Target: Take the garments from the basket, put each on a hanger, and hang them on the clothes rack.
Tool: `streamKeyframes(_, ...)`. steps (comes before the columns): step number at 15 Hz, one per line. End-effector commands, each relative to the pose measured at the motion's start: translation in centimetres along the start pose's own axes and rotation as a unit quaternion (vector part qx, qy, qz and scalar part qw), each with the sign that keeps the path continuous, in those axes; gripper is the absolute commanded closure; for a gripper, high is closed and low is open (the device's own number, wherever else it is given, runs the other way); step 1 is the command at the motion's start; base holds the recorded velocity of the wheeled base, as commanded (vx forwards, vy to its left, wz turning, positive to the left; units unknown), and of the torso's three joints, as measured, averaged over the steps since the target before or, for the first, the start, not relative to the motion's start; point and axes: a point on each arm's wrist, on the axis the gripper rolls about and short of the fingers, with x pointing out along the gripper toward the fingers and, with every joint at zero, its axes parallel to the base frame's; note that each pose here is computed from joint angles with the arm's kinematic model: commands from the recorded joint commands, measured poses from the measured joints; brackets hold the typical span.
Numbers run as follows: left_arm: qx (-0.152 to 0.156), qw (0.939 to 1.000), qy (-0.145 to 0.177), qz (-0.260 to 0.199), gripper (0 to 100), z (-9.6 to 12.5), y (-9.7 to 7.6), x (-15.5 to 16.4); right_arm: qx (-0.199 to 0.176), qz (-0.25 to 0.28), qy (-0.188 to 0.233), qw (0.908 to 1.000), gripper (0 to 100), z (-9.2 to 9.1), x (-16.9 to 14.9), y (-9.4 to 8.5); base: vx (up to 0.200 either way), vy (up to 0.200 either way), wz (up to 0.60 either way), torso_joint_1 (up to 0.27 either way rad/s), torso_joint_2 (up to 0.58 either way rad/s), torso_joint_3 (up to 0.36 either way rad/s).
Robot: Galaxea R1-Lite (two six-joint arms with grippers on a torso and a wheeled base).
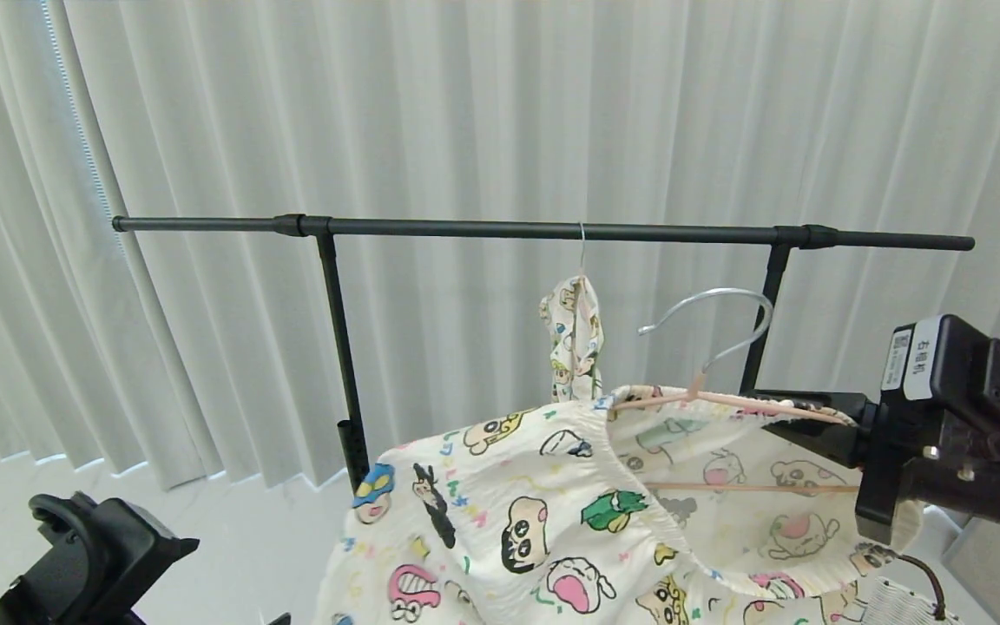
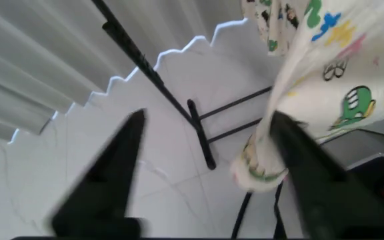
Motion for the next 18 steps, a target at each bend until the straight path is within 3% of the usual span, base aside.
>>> streamKeyframes(1,0.003,0.9995,-0.031,-0.005,0,0.9,0.0,-0.6,0.012,-0.037,0.030,0.9988,100,-1.1,-1.3,-0.9,0.000,0.000,0.00,0.000,0.00,0.000)
streamKeyframes(4,-0.002,0.9985,-0.054,0.002,0,2.6,0.4,-0.7,0.056,-0.091,0.086,0.9905,100,-2.5,-4.2,-2.1,0.000,0.000,0.00,0.000,0.00,0.000)
streamKeyframes(7,0.000,0.9984,-0.056,0.002,0,3.3,0.5,-0.5,0.114,-0.143,0.129,0.9746,100,-3.2,-7.6,-2.0,0.000,0.000,0.00,0.000,0.00,0.000)
streamKeyframes(9,0.002,0.9985,-0.055,0.004,0,3.5,0.6,-0.4,0.134,-0.168,0.158,0.9637,100,-3.7,-9.1,-1.9,0.000,0.000,0.00,0.000,0.00,0.000)
streamKeyframes(13,0.004,0.9986,-0.053,0.007,0,4.0,0.7,0.0,0.171,-0.244,0.217,0.9295,100,-4.9,-11.2,-2.4,0.000,0.000,0.00,0.000,0.00,0.000)
streamKeyframes(16,0.003,0.9981,-0.061,0.009,0,4.5,0.8,-0.1,0.190,-0.289,0.264,0.9002,100,-5.8,-11.0,-3.1,0.000,0.000,0.00,0.000,0.00,0.000)
streamKeyframes(17,0.002,0.9979,-0.063,0.009,0,4.7,0.8,-0.1,0.214,-0.304,0.281,0.8849,100,-6.2,-10.4,-3.4,0.000,0.000,0.00,0.000,0.00,0.000)
streamKeyframes(18,0.002,0.9979,-0.064,0.009,0,4.8,0.9,-0.1,0.226,-0.306,0.285,0.8798,100,-6.4,-9.9,-3.6,0.000,0.000,0.00,0.000,0.00,0.000)
